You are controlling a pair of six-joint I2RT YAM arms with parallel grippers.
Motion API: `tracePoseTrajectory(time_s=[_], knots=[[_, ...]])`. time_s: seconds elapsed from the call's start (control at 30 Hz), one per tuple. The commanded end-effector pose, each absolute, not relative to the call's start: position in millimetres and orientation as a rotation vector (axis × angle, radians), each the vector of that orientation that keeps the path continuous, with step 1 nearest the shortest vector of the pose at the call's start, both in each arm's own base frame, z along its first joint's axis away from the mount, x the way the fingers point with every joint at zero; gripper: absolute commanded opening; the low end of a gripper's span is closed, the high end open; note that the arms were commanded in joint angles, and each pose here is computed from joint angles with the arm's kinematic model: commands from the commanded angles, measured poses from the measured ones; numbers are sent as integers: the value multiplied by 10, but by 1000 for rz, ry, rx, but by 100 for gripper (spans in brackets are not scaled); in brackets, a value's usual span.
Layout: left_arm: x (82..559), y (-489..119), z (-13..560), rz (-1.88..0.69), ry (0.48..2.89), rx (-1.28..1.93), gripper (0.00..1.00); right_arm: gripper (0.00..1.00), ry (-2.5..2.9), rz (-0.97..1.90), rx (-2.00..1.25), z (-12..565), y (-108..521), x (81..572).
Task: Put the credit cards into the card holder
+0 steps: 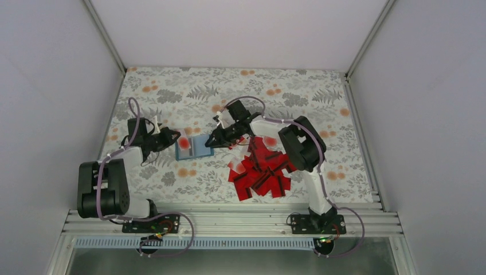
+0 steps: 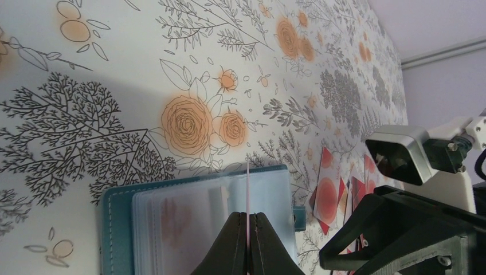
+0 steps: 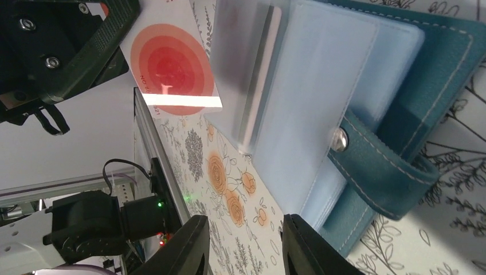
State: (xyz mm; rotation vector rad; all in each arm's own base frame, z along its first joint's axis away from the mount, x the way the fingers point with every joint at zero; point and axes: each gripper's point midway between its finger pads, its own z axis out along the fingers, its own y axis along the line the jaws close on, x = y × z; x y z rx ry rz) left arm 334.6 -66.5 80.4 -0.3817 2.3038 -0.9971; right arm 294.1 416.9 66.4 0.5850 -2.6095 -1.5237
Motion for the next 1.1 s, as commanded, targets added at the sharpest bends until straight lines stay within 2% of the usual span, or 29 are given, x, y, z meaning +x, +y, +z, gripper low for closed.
tracePoseTrajectory(time_s=[0.0,1.07], knots=[[3446,-727,827,-1062,2245,-322,2,33,-2572,-1568,635,685,4307,2936],[3530,-834,587,-1177,2263,-283,3,31,-2595,-1376,542,12,4142,2858]])
